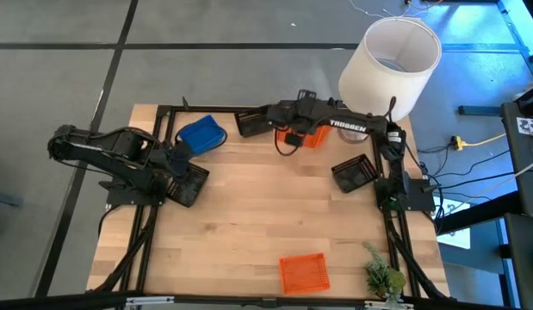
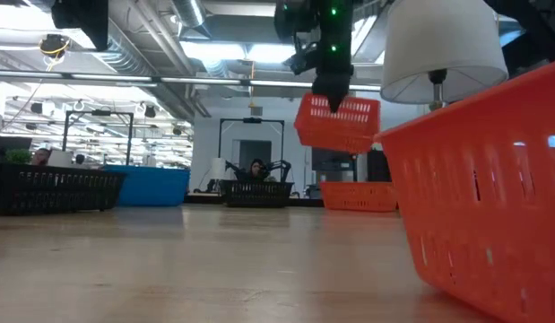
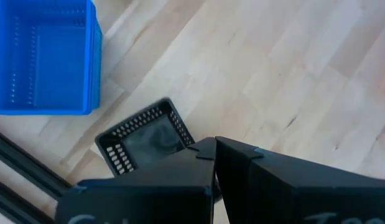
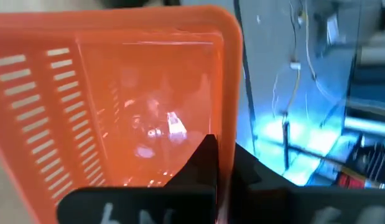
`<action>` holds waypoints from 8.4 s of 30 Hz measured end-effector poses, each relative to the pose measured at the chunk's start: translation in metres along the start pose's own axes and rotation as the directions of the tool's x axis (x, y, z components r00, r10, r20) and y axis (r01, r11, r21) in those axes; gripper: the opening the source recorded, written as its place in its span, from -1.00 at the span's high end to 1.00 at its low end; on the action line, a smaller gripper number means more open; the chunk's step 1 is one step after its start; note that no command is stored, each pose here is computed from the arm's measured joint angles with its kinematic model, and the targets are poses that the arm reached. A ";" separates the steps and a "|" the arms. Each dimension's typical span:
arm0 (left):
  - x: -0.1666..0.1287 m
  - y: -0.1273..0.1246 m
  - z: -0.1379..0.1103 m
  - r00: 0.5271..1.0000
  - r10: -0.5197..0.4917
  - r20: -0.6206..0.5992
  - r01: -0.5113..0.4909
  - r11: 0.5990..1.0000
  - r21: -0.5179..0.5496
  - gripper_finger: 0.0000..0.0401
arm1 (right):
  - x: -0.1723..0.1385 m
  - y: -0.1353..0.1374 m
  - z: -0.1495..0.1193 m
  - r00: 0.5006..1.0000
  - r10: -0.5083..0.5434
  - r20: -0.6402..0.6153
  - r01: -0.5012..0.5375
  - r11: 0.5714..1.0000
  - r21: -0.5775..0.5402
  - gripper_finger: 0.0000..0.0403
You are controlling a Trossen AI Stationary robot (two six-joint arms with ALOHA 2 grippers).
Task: Stack baskets by color
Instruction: Stack the middle orange bin on top of the top orange bin, then stack the bottom orange bin on top of the top orange bin
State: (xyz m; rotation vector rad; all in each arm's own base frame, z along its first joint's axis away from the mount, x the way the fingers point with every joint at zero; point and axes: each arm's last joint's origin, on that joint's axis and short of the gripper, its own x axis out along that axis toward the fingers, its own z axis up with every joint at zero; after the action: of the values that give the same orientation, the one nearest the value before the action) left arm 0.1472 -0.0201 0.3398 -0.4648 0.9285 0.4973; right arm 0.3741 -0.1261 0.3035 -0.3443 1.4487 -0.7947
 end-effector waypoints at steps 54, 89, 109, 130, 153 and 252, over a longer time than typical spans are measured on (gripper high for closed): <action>0.000 -0.005 0.007 0.995 -0.017 0.103 0.008 0.995 0.095 1.00 | 0.099 -0.034 -0.022 0.980 0.124 -0.158 -0.082 0.965 0.248 1.00; 0.000 -0.005 0.007 0.995 -0.019 0.102 0.009 0.995 0.095 1.00 | 0.110 -0.010 -0.030 0.901 0.403 -0.160 -0.361 0.902 0.239 1.00; 0.000 -0.005 0.007 0.995 -0.018 0.102 0.009 0.995 0.095 1.00 | 0.079 0.029 -0.021 0.814 0.569 -0.117 -0.547 0.818 0.178 1.00; 0.000 -0.005 0.007 0.995 -0.018 0.102 0.006 0.993 0.121 1.00 | 0.069 0.001 -0.020 0.744 0.660 -0.108 -0.638 0.749 0.179 1.00; 0.000 -0.005 0.007 0.995 -0.022 0.098 0.009 0.992 0.122 1.00 | 0.089 0.016 -0.021 0.737 0.671 -0.077 -0.651 0.736 0.188 0.82; -0.004 -0.017 -0.001 0.986 -0.164 0.023 0.135 0.879 0.457 1.00 | -0.183 0.154 -0.119 0.418 0.904 -0.093 -0.835 0.342 -0.431 0.46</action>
State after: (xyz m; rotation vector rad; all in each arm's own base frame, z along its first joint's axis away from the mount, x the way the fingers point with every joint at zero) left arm 0.1547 -0.0350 0.3457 -0.0913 0.9070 0.1396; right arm 0.3143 0.1336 0.3232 0.1073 1.3650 0.4712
